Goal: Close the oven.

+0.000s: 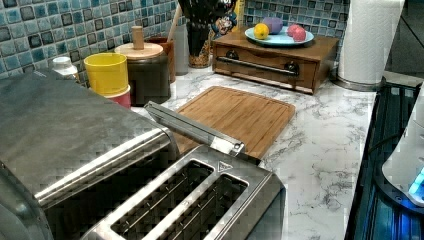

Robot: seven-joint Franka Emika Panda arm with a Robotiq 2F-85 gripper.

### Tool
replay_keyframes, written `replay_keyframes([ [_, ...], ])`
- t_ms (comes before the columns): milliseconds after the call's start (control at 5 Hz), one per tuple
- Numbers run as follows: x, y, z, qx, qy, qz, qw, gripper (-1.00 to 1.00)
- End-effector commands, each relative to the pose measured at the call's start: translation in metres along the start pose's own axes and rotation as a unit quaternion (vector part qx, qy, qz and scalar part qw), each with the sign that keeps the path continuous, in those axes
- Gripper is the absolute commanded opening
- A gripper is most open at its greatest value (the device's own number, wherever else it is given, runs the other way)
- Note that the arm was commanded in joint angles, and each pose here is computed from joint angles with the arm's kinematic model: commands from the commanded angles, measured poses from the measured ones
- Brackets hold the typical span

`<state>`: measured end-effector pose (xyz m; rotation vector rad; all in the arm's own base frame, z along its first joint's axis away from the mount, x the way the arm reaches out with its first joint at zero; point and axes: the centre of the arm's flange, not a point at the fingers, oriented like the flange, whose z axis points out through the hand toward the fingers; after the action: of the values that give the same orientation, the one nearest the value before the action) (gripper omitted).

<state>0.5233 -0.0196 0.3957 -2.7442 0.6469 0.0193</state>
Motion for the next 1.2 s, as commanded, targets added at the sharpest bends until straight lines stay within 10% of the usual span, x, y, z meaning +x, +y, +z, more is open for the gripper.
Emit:
replay_keyframes([
  [200, -0.039, 0.021, 0.064, 0.074, 0.032, -0.087, 0.993, -1.0],
  [600, -0.029, 0.074, 0.087, 0.183, 0.074, -0.071, 0.978, -1.0],
  [1200, -0.033, 0.052, 0.139, 0.178, 0.031, -0.137, 0.974, -1.0],
])
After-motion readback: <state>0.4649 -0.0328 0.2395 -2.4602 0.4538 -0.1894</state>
